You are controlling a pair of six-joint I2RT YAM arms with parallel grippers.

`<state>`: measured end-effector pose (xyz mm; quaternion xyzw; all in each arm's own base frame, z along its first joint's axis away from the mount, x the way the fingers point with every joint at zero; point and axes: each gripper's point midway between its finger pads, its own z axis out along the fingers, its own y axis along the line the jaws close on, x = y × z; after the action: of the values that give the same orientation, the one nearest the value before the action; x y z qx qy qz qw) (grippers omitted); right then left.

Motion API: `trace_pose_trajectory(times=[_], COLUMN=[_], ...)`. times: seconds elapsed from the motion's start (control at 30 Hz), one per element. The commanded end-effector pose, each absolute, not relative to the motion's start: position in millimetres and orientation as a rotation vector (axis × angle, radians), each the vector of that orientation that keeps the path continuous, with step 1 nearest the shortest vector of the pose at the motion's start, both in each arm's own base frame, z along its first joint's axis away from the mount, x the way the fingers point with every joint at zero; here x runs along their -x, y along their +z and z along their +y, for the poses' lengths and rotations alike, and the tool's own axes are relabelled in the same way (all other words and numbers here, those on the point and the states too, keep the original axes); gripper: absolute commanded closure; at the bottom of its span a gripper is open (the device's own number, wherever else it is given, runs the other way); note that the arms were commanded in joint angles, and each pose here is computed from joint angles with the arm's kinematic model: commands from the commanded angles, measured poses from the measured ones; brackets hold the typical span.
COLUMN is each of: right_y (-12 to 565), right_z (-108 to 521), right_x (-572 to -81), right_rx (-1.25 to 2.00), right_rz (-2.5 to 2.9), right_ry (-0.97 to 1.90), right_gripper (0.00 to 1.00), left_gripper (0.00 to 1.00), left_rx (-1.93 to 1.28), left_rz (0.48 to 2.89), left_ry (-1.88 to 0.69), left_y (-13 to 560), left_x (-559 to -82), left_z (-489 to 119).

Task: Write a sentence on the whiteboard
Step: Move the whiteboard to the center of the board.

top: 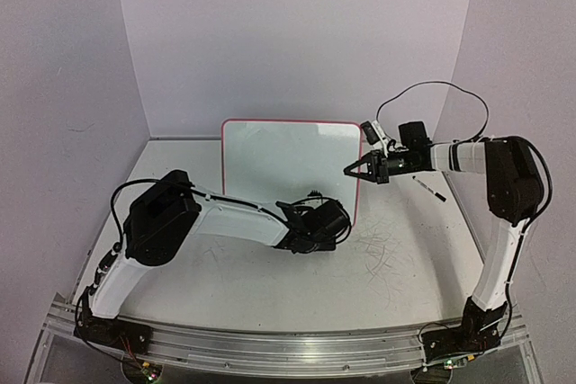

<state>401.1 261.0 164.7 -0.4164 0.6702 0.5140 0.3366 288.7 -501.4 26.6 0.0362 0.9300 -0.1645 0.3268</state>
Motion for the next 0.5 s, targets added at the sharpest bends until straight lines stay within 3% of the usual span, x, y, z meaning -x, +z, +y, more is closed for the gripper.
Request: trace_pose_trajectory(times=[0.0, 0.07, 0.27, 0.47], right_y=[109.0, 108.6, 102.1, 97.2], right_z=[244.1, 243.4, 243.6, 242.5], right_x=[-383.8, -386.5, -390.8, -393.8], right_rx=[1.034, 1.033, 1.021, 1.006], right_rz=[2.004, 2.004, 2.038, 2.072], right_ry=[1.287, 1.285, 1.289, 1.278], right_gripper=[1.00, 1.00, 1.00, 0.95], left_gripper=[1.00, 0.93, 0.49, 0.23], left_rx=[-0.094, -0.115, -0.244, -0.441], left_rz=[2.322, 2.329, 2.266, 2.106], left_ry=[-0.798, -0.807, -0.738, -0.763], left_y=[79.6, 78.2, 110.4, 190.5], left_x=[-266.2, -263.9, -260.6, -245.9], left_z=[-581.9, -585.1, -562.8, -526.8])
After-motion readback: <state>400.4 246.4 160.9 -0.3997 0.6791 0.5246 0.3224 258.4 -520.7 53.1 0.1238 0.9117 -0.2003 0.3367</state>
